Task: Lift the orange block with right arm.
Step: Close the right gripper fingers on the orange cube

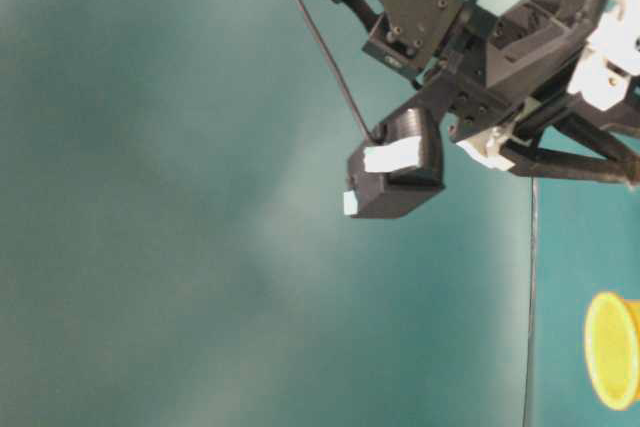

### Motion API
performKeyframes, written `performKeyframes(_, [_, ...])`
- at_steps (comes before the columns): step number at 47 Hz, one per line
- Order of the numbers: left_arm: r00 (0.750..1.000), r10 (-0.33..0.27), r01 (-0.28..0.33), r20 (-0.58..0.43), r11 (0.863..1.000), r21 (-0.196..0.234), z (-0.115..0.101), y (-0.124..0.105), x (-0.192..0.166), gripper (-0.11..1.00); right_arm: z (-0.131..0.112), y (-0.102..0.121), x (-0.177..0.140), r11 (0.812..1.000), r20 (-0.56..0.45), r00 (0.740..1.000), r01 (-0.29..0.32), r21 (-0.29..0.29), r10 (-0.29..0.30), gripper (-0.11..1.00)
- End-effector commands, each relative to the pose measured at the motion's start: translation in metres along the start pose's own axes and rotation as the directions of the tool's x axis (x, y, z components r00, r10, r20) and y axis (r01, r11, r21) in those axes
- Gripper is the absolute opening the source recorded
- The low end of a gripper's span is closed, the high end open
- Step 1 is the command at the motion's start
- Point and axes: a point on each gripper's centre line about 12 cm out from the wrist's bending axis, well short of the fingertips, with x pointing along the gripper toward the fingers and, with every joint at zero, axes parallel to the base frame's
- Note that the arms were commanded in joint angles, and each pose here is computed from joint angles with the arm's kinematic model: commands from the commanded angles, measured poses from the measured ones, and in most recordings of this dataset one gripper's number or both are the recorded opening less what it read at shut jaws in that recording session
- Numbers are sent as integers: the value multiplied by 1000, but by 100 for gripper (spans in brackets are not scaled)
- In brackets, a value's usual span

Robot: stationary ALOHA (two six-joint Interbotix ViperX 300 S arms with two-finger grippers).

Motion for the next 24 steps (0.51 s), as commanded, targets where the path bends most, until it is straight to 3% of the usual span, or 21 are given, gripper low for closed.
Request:
performKeyframes(1, [1000,1,-1,28,1000,5,12,0,3,0,13,-7,-6,1000,49,999,20,4,-20,65])
performKeyframes(12, [1000,1,-1,28,1000,3,12,0,3,0,10,-7,-2,1000,40,999,18,10,-18,62])
performKeyframes(21, [1000,1,-1,28,1000,3,12,0,3,0,9,-10,-2,1000,37,999,21,20,-22,42])
performKeyframes(24, [1000,1,-1,28,1000,3,12,0,3,0,10,-10,-3,1000,39,999,21,17,-22,41])
